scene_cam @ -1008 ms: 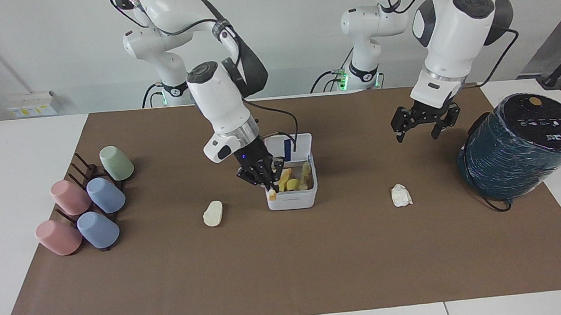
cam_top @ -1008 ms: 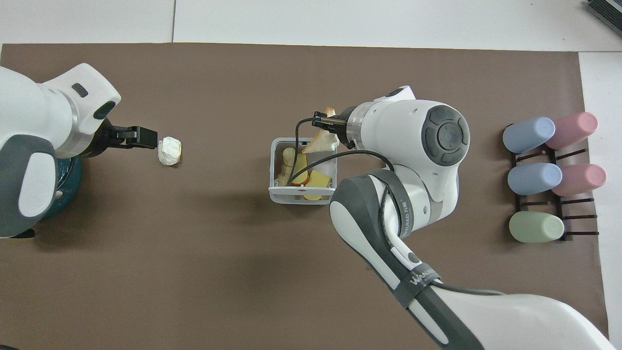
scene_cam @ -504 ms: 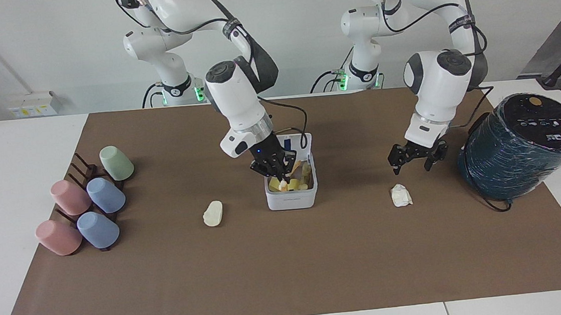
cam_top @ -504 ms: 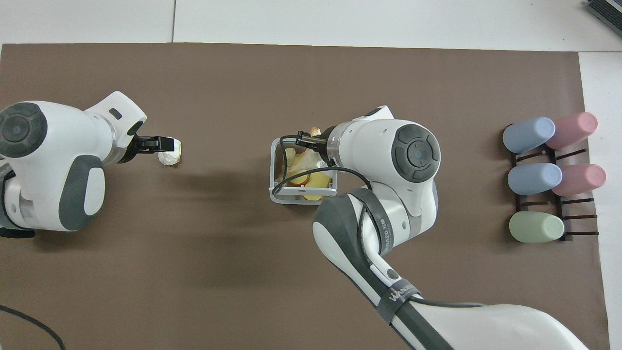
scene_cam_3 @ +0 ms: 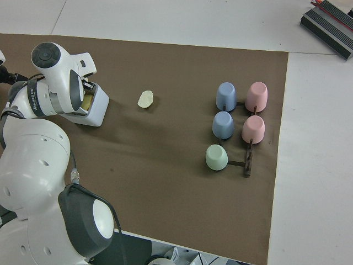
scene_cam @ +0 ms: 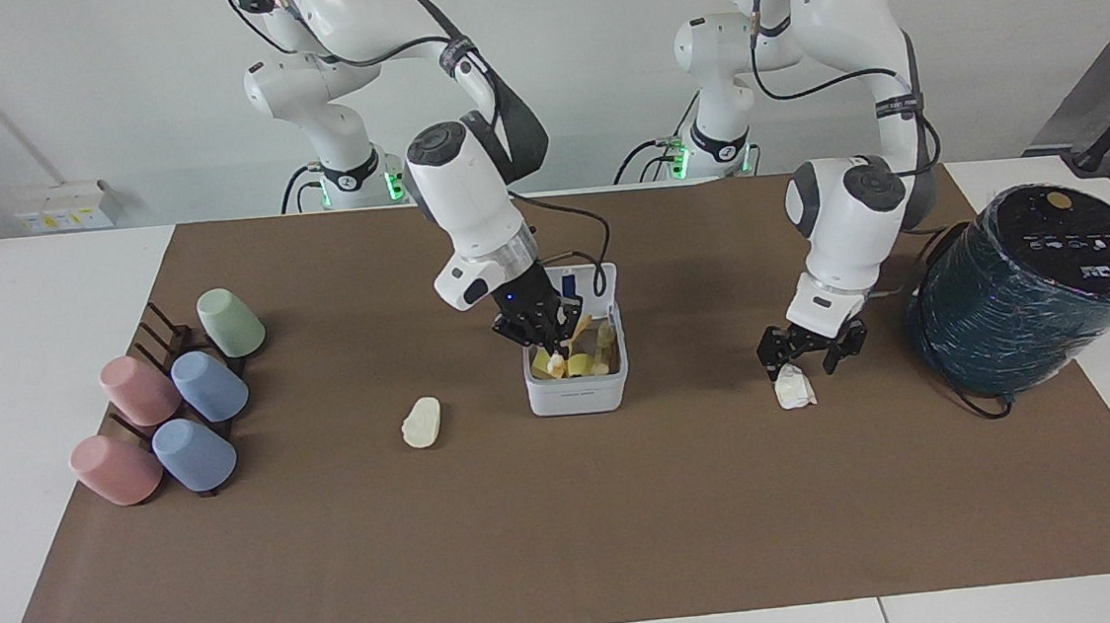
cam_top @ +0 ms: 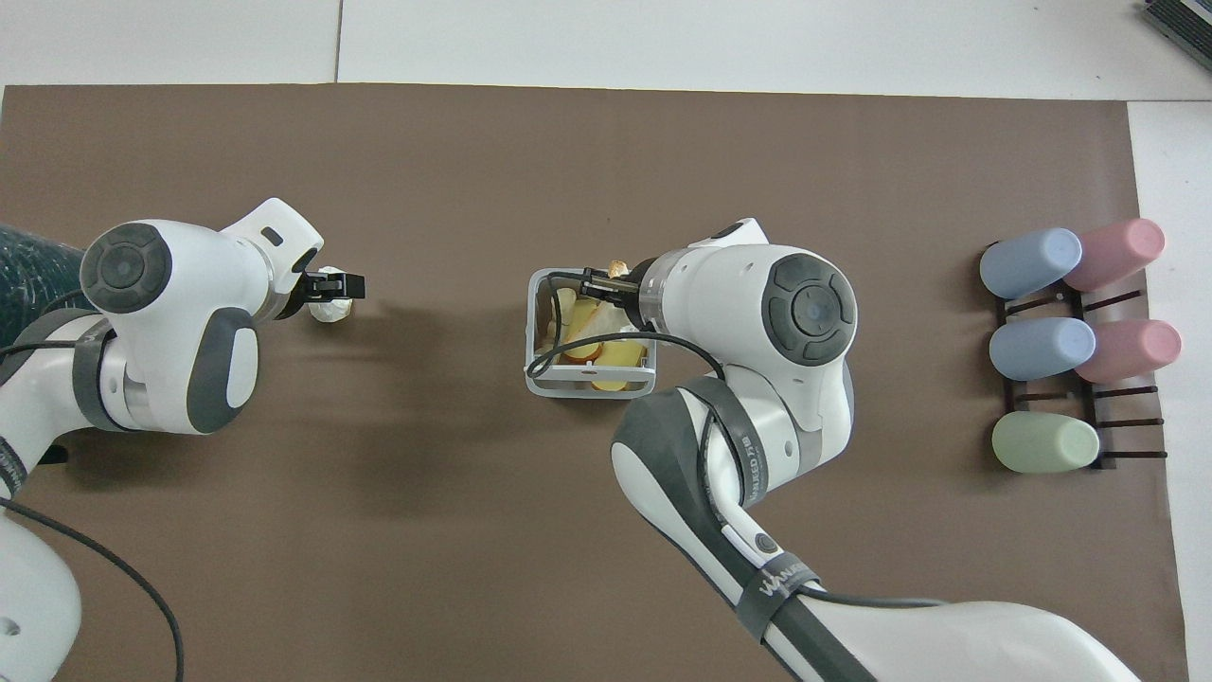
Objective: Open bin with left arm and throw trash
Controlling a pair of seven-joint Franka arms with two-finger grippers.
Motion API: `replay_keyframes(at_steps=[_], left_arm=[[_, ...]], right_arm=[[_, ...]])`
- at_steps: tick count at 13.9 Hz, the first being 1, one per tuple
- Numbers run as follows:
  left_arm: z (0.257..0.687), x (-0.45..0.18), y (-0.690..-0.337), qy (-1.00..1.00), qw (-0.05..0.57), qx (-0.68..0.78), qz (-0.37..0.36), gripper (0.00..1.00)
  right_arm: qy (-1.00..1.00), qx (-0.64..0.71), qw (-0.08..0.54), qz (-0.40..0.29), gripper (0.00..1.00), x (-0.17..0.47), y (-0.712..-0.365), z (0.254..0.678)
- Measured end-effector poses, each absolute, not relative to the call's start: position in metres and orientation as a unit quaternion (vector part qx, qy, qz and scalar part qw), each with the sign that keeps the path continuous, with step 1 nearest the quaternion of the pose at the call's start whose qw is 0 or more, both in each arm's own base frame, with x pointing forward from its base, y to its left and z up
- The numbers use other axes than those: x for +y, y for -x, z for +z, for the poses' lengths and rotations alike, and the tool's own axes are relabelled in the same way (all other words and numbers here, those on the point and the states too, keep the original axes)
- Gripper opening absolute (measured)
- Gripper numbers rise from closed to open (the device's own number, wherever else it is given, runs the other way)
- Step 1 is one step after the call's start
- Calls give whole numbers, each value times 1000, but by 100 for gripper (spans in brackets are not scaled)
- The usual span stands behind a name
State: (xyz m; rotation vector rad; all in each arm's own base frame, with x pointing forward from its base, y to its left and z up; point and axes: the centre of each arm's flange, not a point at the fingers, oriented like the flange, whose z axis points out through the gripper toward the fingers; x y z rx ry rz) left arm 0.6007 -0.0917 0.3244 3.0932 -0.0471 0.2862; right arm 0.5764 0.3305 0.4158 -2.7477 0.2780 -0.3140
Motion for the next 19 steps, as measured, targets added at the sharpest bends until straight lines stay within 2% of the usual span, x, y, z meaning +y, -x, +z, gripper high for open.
replay_keyframes(at_steps=[2, 3, 4, 5, 7, 9, 10, 15, 19], left_arm=[[317, -92, -600, -996, 18, -16, 90, 80], [317, -93, -600, -996, 18, -16, 89, 78], [317, -93, -600, -996, 18, -16, 89, 69], [317, -94, -600, -996, 18, -17, 89, 56], [317, -95, -600, -996, 19, -18, 89, 26], [319, -97, -601, -995, 19, -19, 91, 4], [322, -97, -602, -995, 19, -19, 92, 3], [373, -110, -623, -998, 17, -24, 60, 3], [398, -180, -613, -998, 29, 12, 48, 3]], right_arm=[[973, 98, 179, -109, 36, 330, -575, 414], [973, 98, 178, -109, 49, 330, -574, 413], [973, 98, 178, -108, 62, 330, -574, 413], [973, 98, 178, -109, 74, 330, -574, 413], [973, 98, 179, -109, 78, 330, -574, 415], [971, 100, 182, -116, 96, 329, -576, 420], [969, 104, 184, -124, 100, 324, -580, 424], [960, 140, 177, -165, 100, 246, -617, 463], [978, 69, 124, -150, 100, 165, -629, 474]])
